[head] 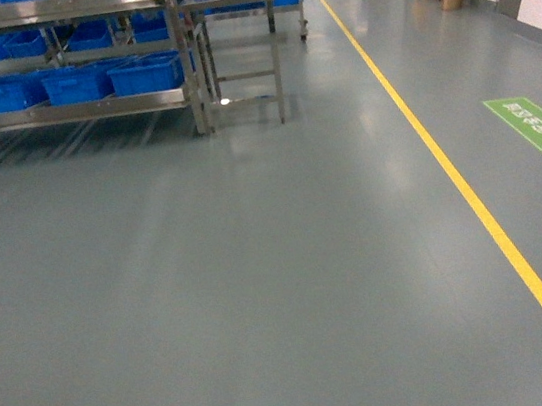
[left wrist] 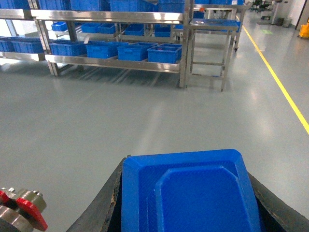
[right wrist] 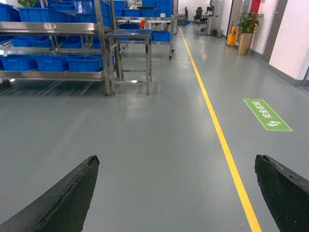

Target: Pick blue part to blue bin on bottom shelf

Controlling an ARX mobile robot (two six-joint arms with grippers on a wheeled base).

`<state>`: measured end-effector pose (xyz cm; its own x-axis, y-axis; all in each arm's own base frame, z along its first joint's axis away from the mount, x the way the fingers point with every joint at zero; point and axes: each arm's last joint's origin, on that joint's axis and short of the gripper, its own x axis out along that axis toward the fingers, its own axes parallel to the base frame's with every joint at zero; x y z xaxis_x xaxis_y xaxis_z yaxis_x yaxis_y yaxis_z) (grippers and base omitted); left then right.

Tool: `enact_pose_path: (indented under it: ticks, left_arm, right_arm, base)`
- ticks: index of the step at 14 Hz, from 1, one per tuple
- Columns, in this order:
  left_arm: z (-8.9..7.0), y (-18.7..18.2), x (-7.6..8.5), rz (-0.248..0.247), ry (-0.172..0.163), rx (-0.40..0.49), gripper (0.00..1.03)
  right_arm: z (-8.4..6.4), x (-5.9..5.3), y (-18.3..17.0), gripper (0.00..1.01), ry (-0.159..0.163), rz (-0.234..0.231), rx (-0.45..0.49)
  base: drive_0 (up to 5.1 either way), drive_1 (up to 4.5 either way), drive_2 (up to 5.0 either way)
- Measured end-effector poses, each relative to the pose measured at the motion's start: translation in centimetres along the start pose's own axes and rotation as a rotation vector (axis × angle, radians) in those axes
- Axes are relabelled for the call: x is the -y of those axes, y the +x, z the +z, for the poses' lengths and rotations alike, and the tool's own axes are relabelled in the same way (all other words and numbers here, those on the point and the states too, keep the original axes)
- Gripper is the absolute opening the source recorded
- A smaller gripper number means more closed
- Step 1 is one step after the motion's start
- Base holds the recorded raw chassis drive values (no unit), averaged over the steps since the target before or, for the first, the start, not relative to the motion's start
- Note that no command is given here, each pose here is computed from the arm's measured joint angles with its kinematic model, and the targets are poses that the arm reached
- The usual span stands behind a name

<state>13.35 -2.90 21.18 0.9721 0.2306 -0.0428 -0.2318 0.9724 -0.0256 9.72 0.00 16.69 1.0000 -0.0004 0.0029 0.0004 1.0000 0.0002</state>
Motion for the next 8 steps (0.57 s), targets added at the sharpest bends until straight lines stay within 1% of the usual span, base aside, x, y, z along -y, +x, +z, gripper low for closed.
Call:
enact_pose_path:
  ticks: [1, 2, 3, 8]
  left_arm:
    - [0.0, 0.0, 0.0, 0.0, 0.0, 0.0, 0.44]
    - [0.0, 0.0, 0.0, 0.0, 0.0, 0.0, 0.44]
    - [0.0, 0.0, 0.0, 0.0, 0.0, 0.0, 0.44]
    - [0.07, -0.03, -0.03, 0.002, -0.003, 0.005, 0.44]
  right_arm:
    - [0.0, 0.0, 0.0, 0.98, 0.0, 0.0, 0.0]
    - [0.0, 0.0, 0.0, 0.98, 0.0, 0.0, 0.0]
    - [0.02, 0.0, 0.0, 0.98, 0.0, -0.001, 0.002]
    - [-0.02, 0.0, 0.0, 0.98, 0.0, 0.0, -0.002]
  base:
    - [0.0, 0.0, 0.0]
    - [0.0, 1.98, -2.1]
    - [-2.6, 4.94, -2.5]
    - [-0.1, 4.18, -4.5]
